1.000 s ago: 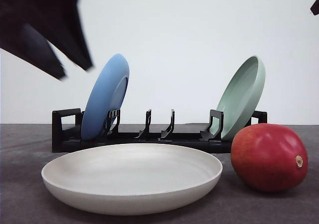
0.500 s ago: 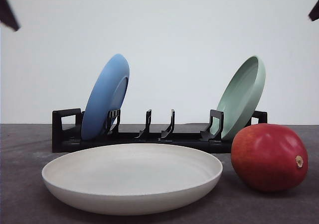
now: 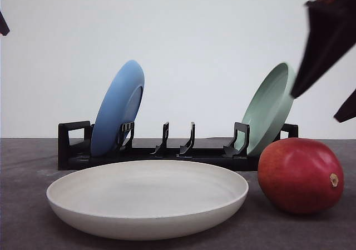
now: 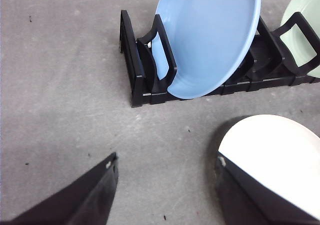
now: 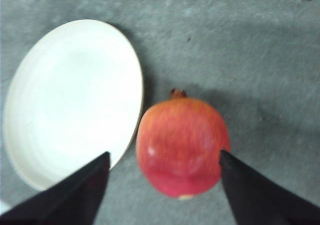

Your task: Place pomegranate in white plate

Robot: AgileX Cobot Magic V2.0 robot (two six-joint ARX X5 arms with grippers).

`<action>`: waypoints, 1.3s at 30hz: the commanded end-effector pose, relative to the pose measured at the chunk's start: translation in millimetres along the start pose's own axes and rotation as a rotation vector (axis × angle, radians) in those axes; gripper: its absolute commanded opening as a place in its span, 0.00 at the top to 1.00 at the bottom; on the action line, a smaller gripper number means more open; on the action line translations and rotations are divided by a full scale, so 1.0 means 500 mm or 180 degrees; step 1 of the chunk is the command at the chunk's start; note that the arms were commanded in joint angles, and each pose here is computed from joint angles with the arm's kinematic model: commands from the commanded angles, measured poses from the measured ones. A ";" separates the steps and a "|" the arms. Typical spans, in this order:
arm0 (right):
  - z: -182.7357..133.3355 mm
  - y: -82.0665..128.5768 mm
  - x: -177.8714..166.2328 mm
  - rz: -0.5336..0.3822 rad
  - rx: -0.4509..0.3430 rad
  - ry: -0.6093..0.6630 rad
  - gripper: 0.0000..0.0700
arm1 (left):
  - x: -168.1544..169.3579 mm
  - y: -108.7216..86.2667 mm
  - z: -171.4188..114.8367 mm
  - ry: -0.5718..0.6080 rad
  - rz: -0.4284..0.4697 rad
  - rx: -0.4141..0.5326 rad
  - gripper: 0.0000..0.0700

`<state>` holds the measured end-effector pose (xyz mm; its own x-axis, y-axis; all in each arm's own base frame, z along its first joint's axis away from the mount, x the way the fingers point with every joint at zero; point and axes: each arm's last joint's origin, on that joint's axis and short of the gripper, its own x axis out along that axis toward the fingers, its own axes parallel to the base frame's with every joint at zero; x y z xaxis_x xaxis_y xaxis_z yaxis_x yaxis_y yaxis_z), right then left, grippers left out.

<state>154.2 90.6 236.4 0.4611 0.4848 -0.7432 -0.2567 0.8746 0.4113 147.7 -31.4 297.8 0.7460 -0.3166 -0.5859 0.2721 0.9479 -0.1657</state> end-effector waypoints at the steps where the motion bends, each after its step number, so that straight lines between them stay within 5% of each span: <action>1: 0.015 0.012 0.010 -0.0079 -0.0024 0.0002 0.14 | 0.000 -0.001 0.005 -0.0027 -0.0020 0.0032 0.48; 4: 0.027 0.020 0.032 -0.0215 -0.0121 0.0075 0.03 | 0.000 -0.001 0.005 -0.0027 -0.0020 0.0034 0.48; 16: 0.028 0.014 0.119 -0.0425 -0.0161 0.0456 0.03 | 0.000 -0.001 0.005 -0.0026 -0.0020 0.0060 0.49; 28: 0.020 0.009 0.149 -0.0461 -0.0157 0.0669 0.26 | 0.000 -0.001 0.005 -0.0027 -0.0020 0.0105 0.49; 39: 0.053 0.033 0.120 -0.0418 -0.0392 0.0777 0.26 | 0.000 -0.001 0.005 -0.0027 -0.0020 0.0105 0.49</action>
<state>196.2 129.7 206.7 0.2703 0.3278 -0.9052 -0.2733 0.9277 0.2543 147.7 -31.4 297.8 0.7460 -0.3166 -0.5859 0.2842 0.9470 -0.1500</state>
